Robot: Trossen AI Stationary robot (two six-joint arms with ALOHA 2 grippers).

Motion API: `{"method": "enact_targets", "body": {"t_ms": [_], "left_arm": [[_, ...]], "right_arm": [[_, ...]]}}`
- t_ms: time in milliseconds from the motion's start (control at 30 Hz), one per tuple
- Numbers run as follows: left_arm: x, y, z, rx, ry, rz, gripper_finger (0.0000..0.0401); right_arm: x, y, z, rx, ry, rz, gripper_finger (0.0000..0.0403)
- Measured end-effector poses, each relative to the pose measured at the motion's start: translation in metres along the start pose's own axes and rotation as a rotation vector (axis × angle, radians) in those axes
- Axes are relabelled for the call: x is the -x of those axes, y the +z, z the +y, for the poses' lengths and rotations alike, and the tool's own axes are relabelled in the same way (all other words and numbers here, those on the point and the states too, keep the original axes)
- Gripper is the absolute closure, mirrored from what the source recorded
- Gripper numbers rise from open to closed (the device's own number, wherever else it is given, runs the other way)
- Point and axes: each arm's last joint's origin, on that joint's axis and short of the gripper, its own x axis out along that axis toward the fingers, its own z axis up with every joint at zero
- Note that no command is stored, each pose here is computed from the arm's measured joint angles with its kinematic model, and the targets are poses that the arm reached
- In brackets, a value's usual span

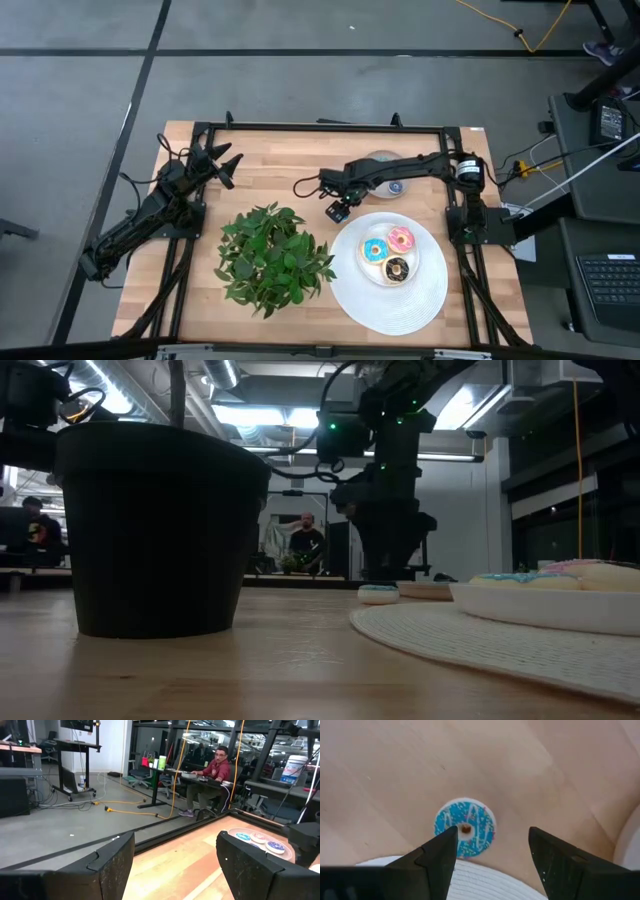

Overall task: Pick & Place donuts
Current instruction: Put the small blue donut onto the gray plate

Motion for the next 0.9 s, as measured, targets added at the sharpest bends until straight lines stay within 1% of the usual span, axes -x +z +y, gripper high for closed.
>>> {"method": "enact_targets", "body": {"t_ms": [333,567,900], "left_arm": [[0.000,-0.001,0.000,0.000,0.002,0.010,0.0131],[0.000,-0.001,0.000,0.000,0.002,0.007,0.0131],[0.000,0.000,0.000,0.000,0.000,0.002,0.0131]], "right_arm": [[-0.012,-0.002,0.009,0.002,0.001,0.003,0.0159],[-0.021,-0.002,0.011,0.006,-0.009,0.019,0.0159],[-0.024,-0.001,0.012,0.009,-0.004,0.012,0.0159]]}}
